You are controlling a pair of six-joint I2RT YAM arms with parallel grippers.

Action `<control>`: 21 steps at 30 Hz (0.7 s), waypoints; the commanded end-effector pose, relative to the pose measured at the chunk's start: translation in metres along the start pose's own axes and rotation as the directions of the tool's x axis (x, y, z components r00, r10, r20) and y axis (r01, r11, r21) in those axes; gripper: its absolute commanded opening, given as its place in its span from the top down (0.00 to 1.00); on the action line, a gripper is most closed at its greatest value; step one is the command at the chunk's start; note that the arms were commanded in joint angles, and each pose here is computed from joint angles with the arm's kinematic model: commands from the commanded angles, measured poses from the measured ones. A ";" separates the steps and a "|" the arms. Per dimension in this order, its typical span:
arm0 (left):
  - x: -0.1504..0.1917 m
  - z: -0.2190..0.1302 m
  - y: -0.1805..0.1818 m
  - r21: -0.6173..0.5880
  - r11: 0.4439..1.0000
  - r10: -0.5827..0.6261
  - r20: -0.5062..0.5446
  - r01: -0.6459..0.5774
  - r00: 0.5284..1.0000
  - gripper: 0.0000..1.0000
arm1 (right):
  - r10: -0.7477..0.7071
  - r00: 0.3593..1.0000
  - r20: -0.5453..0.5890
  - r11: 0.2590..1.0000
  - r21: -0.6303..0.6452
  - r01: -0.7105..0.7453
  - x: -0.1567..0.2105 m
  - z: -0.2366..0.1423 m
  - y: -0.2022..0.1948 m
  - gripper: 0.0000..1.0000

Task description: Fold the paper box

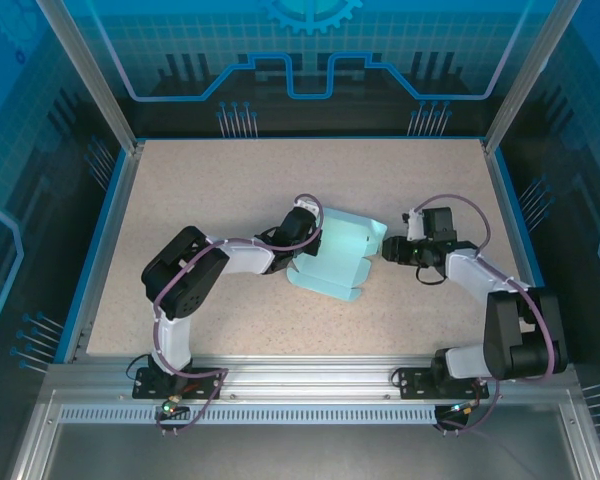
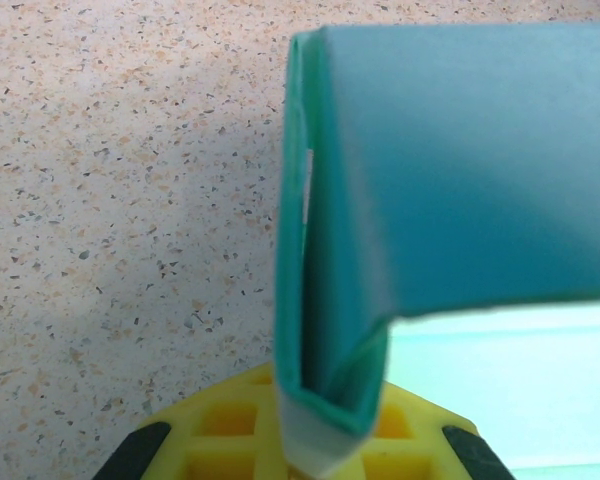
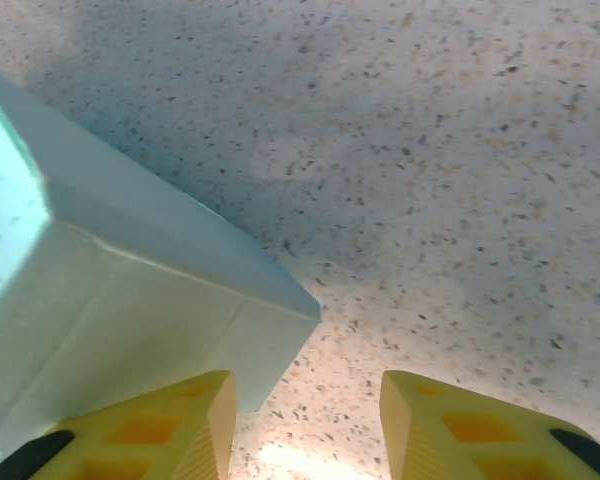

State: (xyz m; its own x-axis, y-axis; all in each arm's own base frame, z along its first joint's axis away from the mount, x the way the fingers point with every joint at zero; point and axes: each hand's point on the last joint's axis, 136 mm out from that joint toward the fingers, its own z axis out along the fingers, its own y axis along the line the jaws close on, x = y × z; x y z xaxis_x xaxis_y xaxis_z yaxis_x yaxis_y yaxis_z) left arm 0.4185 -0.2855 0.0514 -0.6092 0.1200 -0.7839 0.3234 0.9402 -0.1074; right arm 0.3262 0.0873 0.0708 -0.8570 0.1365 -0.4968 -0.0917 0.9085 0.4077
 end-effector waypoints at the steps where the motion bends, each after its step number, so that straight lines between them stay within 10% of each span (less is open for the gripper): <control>1: -0.015 -0.010 -0.007 0.028 1.000 -0.001 0.035 0.000 0.999 1.00 | -0.069 0.997 0.040 0.994 -0.078 0.072 -0.017 -0.001 0.022 0.55; 21: -0.015 -0.011 -0.010 0.047 0.999 0.008 0.037 -0.010 0.999 1.00 | -0.202 0.979 0.022 0.954 -0.219 0.202 -0.039 0.022 0.057 0.56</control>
State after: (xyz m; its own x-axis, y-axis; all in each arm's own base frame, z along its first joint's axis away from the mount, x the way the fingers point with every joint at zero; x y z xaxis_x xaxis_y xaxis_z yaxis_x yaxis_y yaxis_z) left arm 0.4216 -0.2806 0.0515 -0.6103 0.1105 -0.7844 0.3086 0.9452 -0.1070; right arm 0.3564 0.1213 0.0818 -0.8455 0.0107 -0.5339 -0.2679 0.8564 0.4414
